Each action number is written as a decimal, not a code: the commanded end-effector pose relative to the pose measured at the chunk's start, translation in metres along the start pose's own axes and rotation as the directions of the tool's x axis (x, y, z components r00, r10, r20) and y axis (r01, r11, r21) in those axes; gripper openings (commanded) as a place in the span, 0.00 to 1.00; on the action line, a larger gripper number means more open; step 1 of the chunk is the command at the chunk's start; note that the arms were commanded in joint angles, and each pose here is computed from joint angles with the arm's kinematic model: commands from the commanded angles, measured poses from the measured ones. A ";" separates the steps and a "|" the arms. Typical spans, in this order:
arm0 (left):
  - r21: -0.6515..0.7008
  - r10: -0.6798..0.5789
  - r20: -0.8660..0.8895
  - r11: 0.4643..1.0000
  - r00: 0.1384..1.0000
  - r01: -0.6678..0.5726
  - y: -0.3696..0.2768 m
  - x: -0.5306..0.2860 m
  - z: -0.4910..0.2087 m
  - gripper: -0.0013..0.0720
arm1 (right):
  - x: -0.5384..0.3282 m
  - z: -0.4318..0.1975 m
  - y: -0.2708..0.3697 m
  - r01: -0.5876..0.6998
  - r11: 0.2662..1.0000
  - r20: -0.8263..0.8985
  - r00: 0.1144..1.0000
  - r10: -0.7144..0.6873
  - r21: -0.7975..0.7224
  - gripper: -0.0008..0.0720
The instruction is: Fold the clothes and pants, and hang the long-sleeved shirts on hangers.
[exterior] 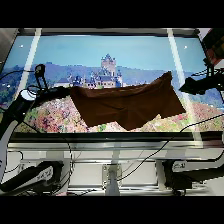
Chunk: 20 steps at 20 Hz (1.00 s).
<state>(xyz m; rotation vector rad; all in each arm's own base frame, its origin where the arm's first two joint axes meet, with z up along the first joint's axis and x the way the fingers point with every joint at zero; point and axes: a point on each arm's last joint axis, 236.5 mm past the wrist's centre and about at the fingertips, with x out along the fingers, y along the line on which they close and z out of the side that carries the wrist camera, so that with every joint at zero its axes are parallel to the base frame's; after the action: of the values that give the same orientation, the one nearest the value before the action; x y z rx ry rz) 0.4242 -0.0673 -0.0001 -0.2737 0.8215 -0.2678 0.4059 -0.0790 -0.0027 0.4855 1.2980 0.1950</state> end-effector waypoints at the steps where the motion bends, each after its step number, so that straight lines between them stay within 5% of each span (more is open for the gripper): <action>1: 0.000 0.003 0.005 1.000 1.000 -0.003 0.001 -0.001 0.001 0.04 | 0.004 -0.040 0.044 -0.208 0.978 -0.094 0.975 0.204 -0.034 0.26; 8: 0.000 0.003 0.005 1.000 1.000 -0.003 0.001 -0.001 0.001 0.04 | 0.050 -0.141 0.065 -0.267 0.955 -0.006 0.963 0.270 0.133 0.29; 9: 0.000 0.003 0.005 1.000 1.000 -0.003 0.001 -0.001 0.001 0.04 | 0.058 -0.147 0.062 -0.260 0.951 0.016 0.965 0.261 0.166 0.37; 10: 0.000 0.003 0.005 1.000 1.000 -0.003 0.001 -0.001 0.001 0.04 | 0.067 -0.154 0.057 -0.249 0.947 0.021 0.968 0.250 0.202 0.66; 11: 0.000 0.003 0.005 1.000 1.000 -0.003 0.001 -0.001 0.001 0.04 | 0.075 -0.160 0.051 -0.232 0.940 0.020 0.972 0.235 0.250 0.73; 20: 0.000 0.003 0.004 1.000 1.000 -0.003 0.001 0.000 0.001 0.04 | 0.111 -0.163 0.032 -0.223 0.856 0.022 0.970 0.241 0.467 0.61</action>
<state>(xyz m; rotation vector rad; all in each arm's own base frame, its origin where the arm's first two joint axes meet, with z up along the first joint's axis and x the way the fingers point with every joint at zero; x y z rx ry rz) 0.4246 -0.0667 0.0006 -0.2731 0.8179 -0.2655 0.2823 0.0316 -0.1032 0.9900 1.3152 0.1275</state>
